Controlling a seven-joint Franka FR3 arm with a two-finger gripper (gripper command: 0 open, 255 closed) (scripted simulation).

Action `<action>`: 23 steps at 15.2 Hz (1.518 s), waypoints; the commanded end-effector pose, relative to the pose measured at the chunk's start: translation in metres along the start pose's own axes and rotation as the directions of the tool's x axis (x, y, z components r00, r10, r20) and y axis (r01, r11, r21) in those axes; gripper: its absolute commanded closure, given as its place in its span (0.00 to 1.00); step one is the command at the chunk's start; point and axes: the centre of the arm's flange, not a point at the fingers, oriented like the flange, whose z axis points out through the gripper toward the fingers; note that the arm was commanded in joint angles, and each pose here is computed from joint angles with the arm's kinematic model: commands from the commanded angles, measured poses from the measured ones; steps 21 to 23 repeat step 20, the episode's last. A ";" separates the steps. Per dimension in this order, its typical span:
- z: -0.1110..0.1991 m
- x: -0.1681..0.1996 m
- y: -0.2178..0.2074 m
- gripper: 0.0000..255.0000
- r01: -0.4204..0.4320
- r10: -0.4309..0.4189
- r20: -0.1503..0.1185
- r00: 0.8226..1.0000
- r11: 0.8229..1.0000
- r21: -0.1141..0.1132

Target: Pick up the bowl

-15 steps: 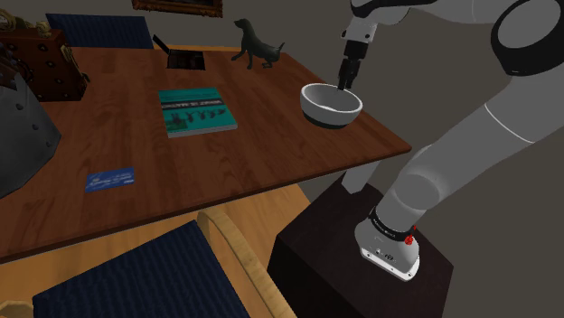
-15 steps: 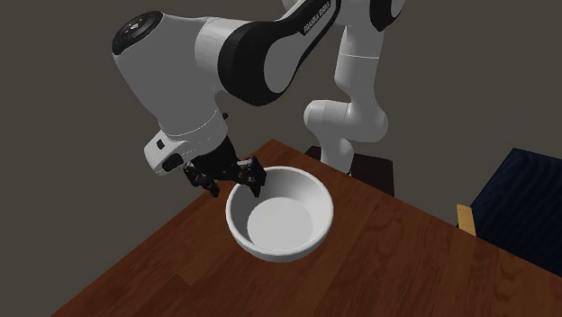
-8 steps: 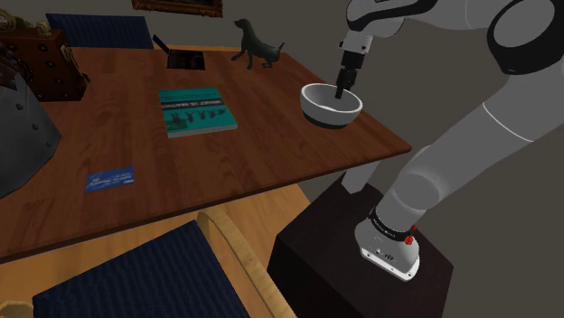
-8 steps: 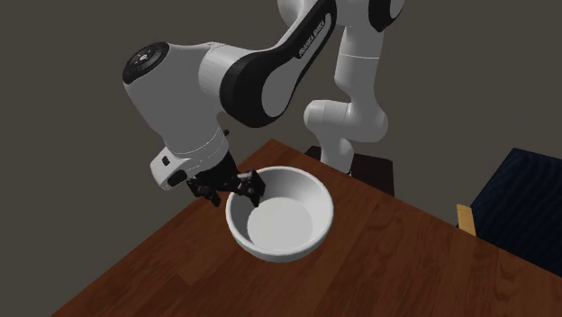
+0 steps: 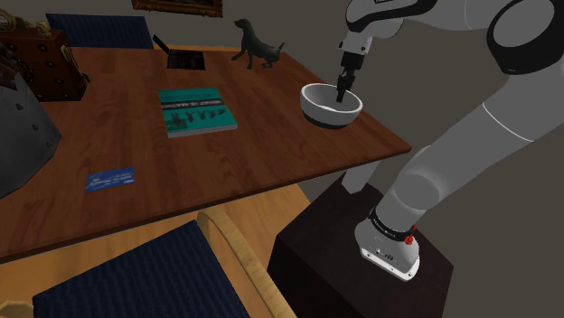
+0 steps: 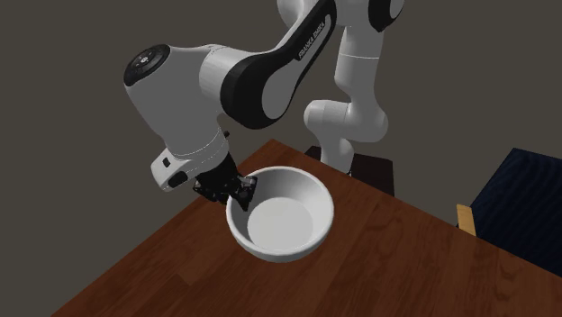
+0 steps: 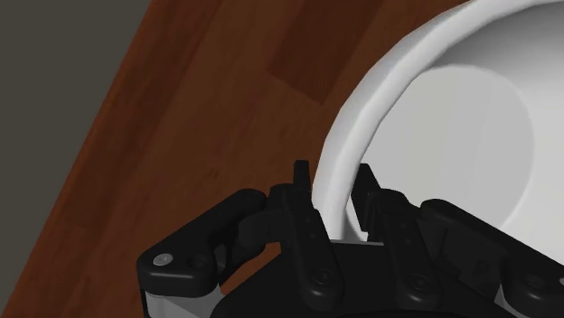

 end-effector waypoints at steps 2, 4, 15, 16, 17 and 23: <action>0.001 0.000 0.000 1.00 0.000 0.000 0.002 1.000 1.000 0.000; -0.004 -0.001 0.000 1.00 0.000 0.000 0.002 1.000 1.000 0.000; -0.061 -0.007 -0.012 1.00 0.000 0.000 0.002 1.000 1.000 0.000; -0.066 -0.008 -0.013 1.00 0.000 0.000 0.002 1.000 1.000 0.000; -0.071 -0.008 -0.014 1.00 0.000 0.000 0.002 1.000 1.000 0.000; -0.077 -0.009 -0.015 1.00 0.000 0.000 0.002 1.000 1.000 0.000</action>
